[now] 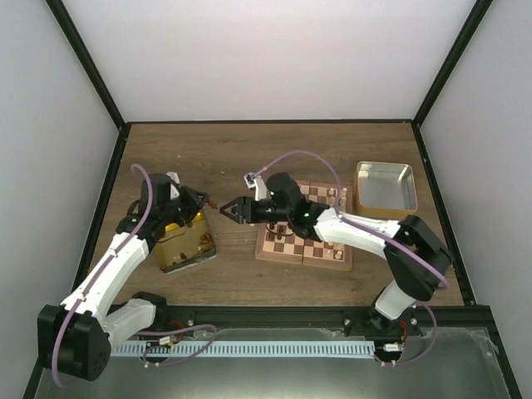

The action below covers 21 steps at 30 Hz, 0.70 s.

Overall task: Set up the chess pieces on the board
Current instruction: Place the chess piece on the chessboard.

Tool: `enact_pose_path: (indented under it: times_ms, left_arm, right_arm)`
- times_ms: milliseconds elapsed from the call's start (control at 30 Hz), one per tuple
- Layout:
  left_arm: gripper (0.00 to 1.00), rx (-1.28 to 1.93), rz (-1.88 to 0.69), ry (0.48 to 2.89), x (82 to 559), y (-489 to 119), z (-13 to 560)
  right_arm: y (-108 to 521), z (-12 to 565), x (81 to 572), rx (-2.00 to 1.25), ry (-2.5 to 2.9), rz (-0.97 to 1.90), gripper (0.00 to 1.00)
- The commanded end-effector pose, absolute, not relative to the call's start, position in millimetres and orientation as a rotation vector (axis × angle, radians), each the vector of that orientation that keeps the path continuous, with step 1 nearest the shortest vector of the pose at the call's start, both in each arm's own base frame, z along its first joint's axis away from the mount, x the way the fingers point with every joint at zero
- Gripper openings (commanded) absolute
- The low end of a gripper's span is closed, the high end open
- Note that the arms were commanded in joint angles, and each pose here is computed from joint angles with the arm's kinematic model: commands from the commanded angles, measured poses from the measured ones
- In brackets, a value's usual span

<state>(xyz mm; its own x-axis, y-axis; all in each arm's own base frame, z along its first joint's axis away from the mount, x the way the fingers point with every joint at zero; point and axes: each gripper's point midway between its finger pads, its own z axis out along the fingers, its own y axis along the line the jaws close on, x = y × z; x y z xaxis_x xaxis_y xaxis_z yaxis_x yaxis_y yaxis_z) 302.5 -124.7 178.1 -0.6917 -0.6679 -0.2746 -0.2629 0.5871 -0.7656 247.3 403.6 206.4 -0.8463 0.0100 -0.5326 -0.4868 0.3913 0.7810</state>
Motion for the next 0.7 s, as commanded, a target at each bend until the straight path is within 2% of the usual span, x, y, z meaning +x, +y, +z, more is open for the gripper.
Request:
enact_pose_path:
  times_ms: [0, 667]
  left_arm:
    - [0.17, -0.717, -1.170, 2.229, 306.5, -145.9, 202.7]
    - [0.18, -0.725, -1.213, 2.244, 309.4, -152.1, 189.2]
  right_arm:
    - [426.3, 238.2, 260.9, -0.326, 2.144, 1.541, 0.56]
    - [441.7, 214.4, 269.6, -0.184, 2.296, 1.578, 0.39]
